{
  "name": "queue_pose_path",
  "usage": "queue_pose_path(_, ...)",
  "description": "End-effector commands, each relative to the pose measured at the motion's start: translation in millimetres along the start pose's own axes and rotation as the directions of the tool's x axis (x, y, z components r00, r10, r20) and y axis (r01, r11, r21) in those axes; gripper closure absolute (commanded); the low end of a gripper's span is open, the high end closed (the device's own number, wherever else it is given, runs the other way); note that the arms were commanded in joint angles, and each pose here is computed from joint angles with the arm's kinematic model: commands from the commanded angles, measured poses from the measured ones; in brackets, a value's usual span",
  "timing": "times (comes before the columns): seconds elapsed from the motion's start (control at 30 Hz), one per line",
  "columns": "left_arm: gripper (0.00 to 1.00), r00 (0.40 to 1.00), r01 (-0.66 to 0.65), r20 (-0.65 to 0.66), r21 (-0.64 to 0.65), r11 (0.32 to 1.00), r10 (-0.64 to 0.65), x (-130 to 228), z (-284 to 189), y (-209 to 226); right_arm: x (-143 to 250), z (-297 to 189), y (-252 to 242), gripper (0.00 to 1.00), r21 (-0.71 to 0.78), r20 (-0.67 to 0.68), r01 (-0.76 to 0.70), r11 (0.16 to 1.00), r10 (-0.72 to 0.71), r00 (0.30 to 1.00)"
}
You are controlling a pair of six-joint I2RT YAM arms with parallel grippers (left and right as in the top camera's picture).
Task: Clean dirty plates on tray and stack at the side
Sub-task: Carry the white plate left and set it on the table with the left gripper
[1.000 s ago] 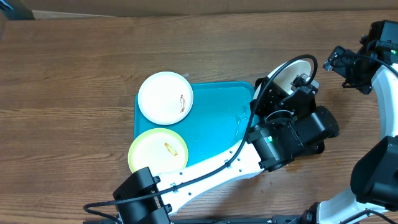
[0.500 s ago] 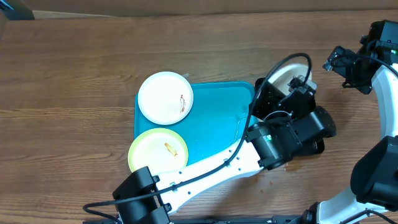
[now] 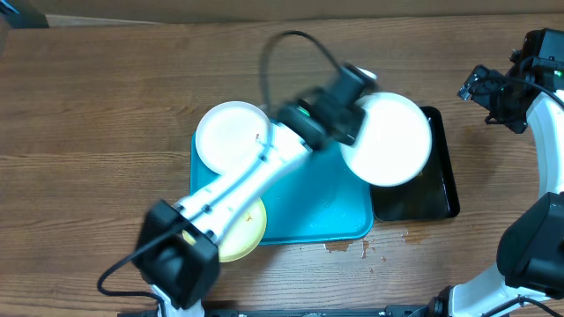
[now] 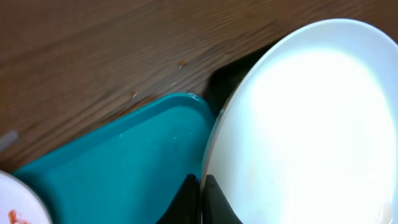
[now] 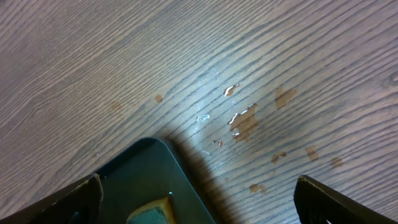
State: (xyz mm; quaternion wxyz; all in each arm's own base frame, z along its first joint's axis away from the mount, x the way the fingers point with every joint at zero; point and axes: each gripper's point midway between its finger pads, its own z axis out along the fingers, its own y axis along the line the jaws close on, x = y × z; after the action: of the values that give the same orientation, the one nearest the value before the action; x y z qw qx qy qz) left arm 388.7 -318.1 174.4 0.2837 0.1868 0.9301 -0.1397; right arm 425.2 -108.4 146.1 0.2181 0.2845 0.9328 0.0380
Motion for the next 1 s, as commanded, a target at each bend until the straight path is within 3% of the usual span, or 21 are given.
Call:
queue_pose_path(0.0, 0.96, 0.987, 0.164, -0.034, 0.214, 0.963, -0.160, -20.3, -27.5, 27.3, -6.6, -7.1, 2.0, 0.00, -0.009, 0.026, -0.004, 1.000, 0.005, 1.000)
queue_pose_path(0.13, 0.96, 0.950, 0.310, -0.011, 0.170, 0.935, -0.313, -30.5, -49.3, 109.3, -6.6, -7.1, 2.0, 0.00, -0.009, 0.026, -0.004, 1.000, 0.005, 1.000)
queue_pose_path(0.27, 0.96, 0.873, 0.485, 0.025, 0.053, 0.873, -0.487, -18.5, -75.3, 210.4, -6.6, -7.1, 2.0, 0.00, -0.009, 0.026, -0.004, 1.000, 0.005, 1.000)
queue_pose_path(0.57, 0.96, 0.580, 0.814, 0.168, -0.153, 0.560, -0.797, 71.6, -156.9, 400.7, -6.6, -7.1, 2.0, 0.00, -0.009, 0.026, -0.004, 1.000, 0.005, 1.000)
queue_pose_path(0.67, 0.96, 0.480, 0.871, 0.229, -0.240, 0.429, -0.847, 114.6, -185.6, 443.5, -6.5, -7.1, 2.0, 0.00, -0.009, 0.026, -0.004, 1.000, 0.005, 1.000)
queue_pose_path(0.83, 0.96, 0.388, 0.872, 0.304, -0.427, 0.240, -0.870, 185.3, -212.6, 485.2, -6.6, -7.1, 2.0, 0.00, -0.009, 0.026, -0.004, 1.000, 0.005, 1.000)
queue_pose_path(0.97, 0.96, 0.361, 0.862, 0.306, -0.469, 0.190, -0.881, 221.6, -195.5, 493.9, -6.6, -7.1, 2.0, 0.00, -0.009, 0.026, -0.004, 1.000, 0.005, 1.000)
